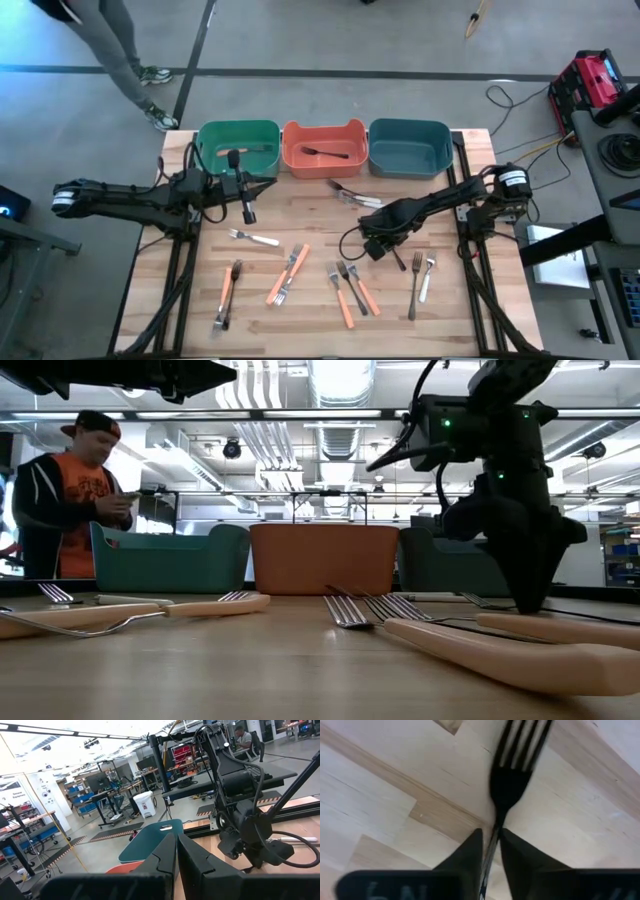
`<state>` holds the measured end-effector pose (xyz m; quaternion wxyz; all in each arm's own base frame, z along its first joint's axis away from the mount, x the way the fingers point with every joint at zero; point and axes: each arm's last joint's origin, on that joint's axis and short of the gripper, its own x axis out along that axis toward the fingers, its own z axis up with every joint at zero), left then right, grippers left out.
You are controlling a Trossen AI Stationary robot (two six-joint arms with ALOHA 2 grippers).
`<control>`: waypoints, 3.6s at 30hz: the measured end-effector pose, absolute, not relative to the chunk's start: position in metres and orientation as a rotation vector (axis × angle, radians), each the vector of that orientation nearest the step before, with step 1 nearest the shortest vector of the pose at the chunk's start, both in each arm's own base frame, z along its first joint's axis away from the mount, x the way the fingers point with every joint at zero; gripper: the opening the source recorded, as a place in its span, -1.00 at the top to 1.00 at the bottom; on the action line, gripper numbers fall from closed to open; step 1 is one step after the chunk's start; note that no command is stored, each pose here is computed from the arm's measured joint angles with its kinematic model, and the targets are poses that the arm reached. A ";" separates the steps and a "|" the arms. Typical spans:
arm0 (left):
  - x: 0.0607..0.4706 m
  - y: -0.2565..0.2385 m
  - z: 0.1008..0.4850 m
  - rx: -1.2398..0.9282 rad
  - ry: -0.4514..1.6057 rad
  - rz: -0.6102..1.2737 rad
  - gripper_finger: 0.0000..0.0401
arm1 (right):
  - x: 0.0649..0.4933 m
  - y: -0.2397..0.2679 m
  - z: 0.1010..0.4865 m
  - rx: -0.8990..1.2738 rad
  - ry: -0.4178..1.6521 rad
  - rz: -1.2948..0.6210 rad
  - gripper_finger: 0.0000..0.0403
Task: Sort silverware by color (type)
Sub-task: Put the black fork into the orange bin
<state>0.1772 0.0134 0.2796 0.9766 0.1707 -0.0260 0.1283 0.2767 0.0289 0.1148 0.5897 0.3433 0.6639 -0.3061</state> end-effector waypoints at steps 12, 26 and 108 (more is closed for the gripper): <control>0.177 0.013 0.280 0.322 -0.055 0.258 1.00 | 0.275 0.029 0.148 0.813 1.426 -0.631 0.95; 0.177 0.015 0.280 0.313 -0.045 0.332 1.00 | 0.291 -0.002 0.273 0.708 0.714 -0.303 0.95; 0.118 0.090 0.291 0.000 -0.148 1.403 1.00 | 0.432 -0.271 0.258 -0.116 0.874 -0.161 0.96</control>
